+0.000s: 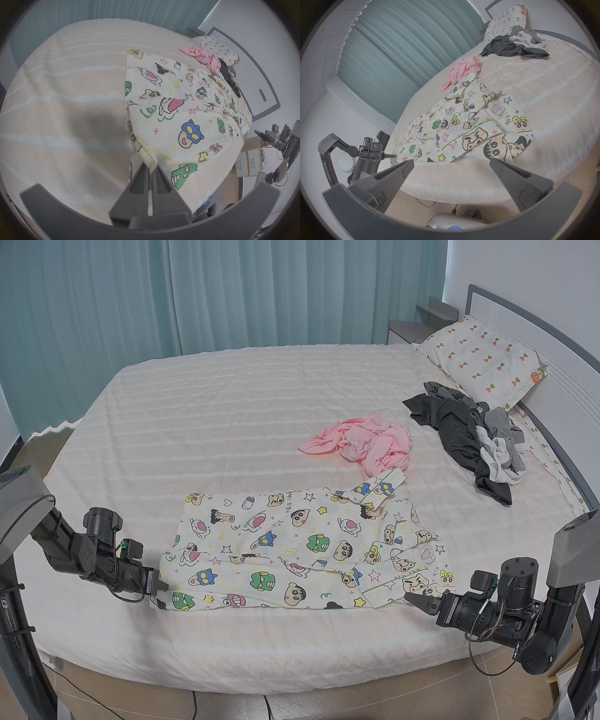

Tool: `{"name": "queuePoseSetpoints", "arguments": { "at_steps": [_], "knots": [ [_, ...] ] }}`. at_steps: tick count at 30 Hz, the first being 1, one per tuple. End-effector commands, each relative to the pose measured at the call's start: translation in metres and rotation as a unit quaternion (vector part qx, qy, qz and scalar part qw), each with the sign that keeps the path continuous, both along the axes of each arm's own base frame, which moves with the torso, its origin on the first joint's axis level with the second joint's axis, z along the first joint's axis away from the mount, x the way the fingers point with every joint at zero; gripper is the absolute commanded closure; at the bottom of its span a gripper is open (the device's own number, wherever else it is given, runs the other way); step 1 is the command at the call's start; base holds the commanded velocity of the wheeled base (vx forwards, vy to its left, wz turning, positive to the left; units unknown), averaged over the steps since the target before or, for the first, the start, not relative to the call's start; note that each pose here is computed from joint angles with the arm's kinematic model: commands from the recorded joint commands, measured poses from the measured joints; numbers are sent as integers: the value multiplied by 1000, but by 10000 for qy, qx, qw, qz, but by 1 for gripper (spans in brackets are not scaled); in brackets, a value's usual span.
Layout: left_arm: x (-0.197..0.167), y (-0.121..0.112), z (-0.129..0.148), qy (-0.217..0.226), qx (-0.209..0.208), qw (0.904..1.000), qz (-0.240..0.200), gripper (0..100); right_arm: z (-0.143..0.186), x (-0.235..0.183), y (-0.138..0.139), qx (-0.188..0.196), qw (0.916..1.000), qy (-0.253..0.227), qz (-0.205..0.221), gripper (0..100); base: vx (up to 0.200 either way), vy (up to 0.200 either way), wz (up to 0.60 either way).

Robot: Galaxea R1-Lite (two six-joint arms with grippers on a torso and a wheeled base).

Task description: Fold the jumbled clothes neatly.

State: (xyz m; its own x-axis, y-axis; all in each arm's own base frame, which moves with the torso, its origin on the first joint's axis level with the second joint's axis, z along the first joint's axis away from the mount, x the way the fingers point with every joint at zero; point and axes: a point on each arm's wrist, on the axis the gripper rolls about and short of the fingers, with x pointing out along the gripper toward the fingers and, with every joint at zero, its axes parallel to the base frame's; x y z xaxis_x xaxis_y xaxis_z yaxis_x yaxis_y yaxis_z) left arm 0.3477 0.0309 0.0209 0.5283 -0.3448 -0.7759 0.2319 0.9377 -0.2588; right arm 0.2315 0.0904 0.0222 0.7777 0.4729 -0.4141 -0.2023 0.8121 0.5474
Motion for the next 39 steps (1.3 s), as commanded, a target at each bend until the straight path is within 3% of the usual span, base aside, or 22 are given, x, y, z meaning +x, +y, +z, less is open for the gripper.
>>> {"name": "queuePoseSetpoints", "arguments": {
  "at_steps": [1,16,26,27,35,39],
  "knots": [
    [-5,-1,6,2,16,10000,-25,100,1,1,0,23,10000,-55,0,0,0,0,0],
    [-13,-1,5,467,19,9988,-123,100,1,0,0,20,10000,-56,0,0,0,0,0],
    [-13,-2,2,512,14,9986,-131,100,1,1,0,23,10000,-64,0,0,0,0,0],
    [-13,-2,1,530,8,9985,-124,0,1,1,0,23,10000,-64,-7,0,0,0,0],
    [-15,0,1,550,-20,9985,-67,0,13,5,-10,111,9992,-316,-231,0,0,0,0],
    [-19,15,16,356,-112,9992,143,0,18,10,-17,199,9981,-405,-416,0,0,0,0]
  ]
}}
